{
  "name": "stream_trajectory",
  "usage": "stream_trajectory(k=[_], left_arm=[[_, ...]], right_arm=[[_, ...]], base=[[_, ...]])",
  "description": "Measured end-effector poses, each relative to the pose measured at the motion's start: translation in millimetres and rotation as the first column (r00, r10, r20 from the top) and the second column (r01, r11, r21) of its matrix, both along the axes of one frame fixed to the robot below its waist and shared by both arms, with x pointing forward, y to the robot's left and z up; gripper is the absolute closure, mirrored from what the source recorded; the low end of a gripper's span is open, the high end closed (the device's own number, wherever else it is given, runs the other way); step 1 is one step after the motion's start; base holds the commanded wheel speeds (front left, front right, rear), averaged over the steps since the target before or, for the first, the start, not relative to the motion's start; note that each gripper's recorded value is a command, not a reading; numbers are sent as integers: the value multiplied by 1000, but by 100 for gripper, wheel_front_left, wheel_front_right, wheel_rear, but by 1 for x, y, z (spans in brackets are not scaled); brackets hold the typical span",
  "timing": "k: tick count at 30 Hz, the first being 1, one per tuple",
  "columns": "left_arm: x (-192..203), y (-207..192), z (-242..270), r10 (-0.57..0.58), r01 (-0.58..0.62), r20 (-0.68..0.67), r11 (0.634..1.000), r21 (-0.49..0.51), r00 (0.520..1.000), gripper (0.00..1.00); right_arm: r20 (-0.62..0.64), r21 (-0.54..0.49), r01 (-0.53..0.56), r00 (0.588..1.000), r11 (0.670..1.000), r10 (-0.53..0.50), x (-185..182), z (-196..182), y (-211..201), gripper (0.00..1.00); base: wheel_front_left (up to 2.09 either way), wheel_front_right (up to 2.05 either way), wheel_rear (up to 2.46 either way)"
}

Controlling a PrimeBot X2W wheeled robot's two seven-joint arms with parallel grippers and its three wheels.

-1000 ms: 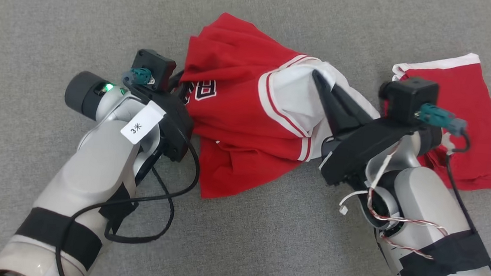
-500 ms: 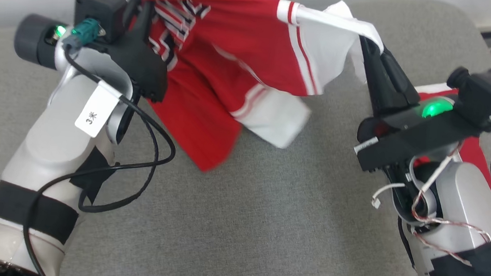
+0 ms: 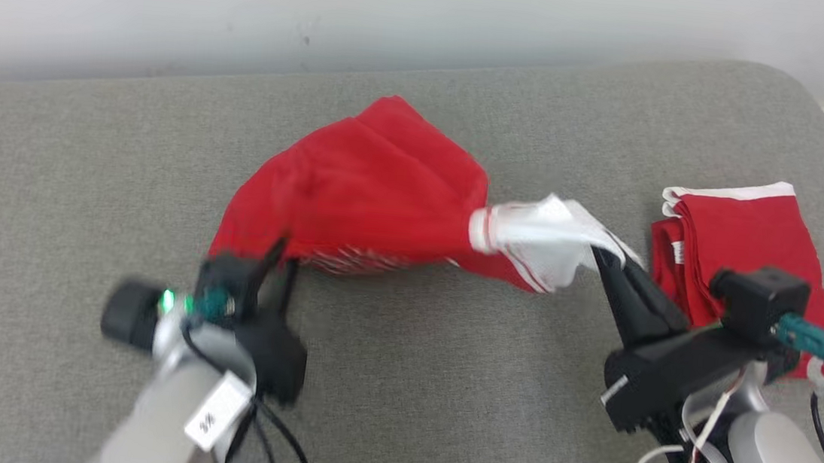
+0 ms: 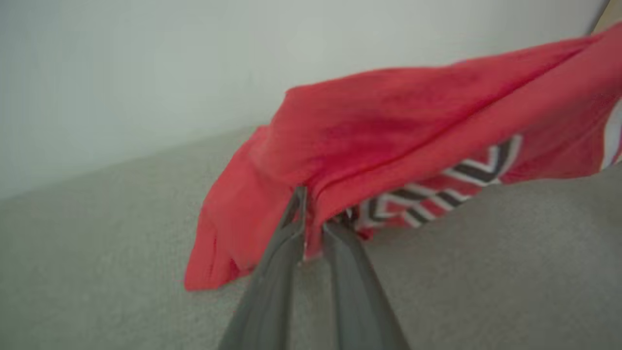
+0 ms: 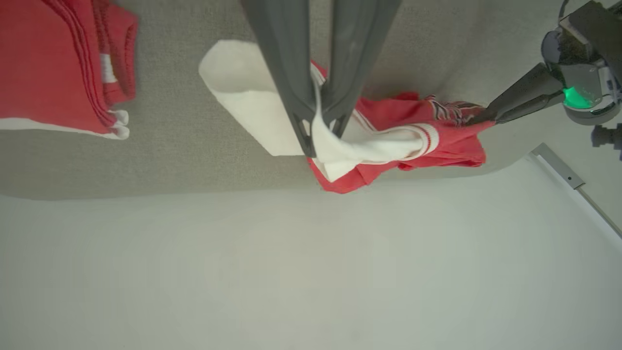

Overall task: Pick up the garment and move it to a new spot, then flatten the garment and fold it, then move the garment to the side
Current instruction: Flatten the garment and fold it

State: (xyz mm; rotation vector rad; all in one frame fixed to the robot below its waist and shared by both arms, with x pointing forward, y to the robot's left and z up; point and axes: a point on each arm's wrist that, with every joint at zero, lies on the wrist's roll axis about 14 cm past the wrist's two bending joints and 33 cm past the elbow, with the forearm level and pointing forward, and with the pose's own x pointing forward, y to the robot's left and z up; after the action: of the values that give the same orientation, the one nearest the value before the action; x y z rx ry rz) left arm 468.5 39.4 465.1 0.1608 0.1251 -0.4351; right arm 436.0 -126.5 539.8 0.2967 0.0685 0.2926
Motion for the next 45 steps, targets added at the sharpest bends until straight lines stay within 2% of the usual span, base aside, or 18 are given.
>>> stream_trajectory(k=[4,7,13,16,19,26,34,40,45], left_arm=[[-34,13,-52,26,-23,-158,999,24,987,0],[-47,18,-69,40,-38,-225,999,10,974,0],[-8,44,-33,74,-70,-106,997,39,992,0],[24,40,10,47,-47,6,998,46,999,0],[40,28,31,-22,20,33,997,72,999,0],[52,7,11,-108,124,-106,979,163,988,0],[82,-1,-5,-97,146,-220,964,222,971,0],[96,9,-31,-35,131,-333,954,271,942,0],[90,4,-46,-26,138,-419,961,238,908,0]], right_arm=[[-76,-36,25,997,999,-28,-6,-22,-10,100],[-111,-48,41,993,998,-46,-10,-31,-16,100],[-134,-76,55,989,996,-64,-9,-36,-23,100],[-159,-91,53,985,994,-67,-10,-43,-22,100],[-187,-112,52,980,992,-73,-11,-52,-23,100],[-209,-116,62,974,991,-86,-11,-56,-25,100],[-241,-120,82,964,989,-109,-5,-69,-33,100],[-277,-132,97,952,986,-131,-2,-84,-40,100],[-300,-143,111,942,983,-150,-1,-94,-46,100]], base=[[0,0,0],[0,0,0],[0,0,0],[0,0,0],[0,0,0],[0,0,0],[0,0,0],[0,0,0],[0,0,0]])
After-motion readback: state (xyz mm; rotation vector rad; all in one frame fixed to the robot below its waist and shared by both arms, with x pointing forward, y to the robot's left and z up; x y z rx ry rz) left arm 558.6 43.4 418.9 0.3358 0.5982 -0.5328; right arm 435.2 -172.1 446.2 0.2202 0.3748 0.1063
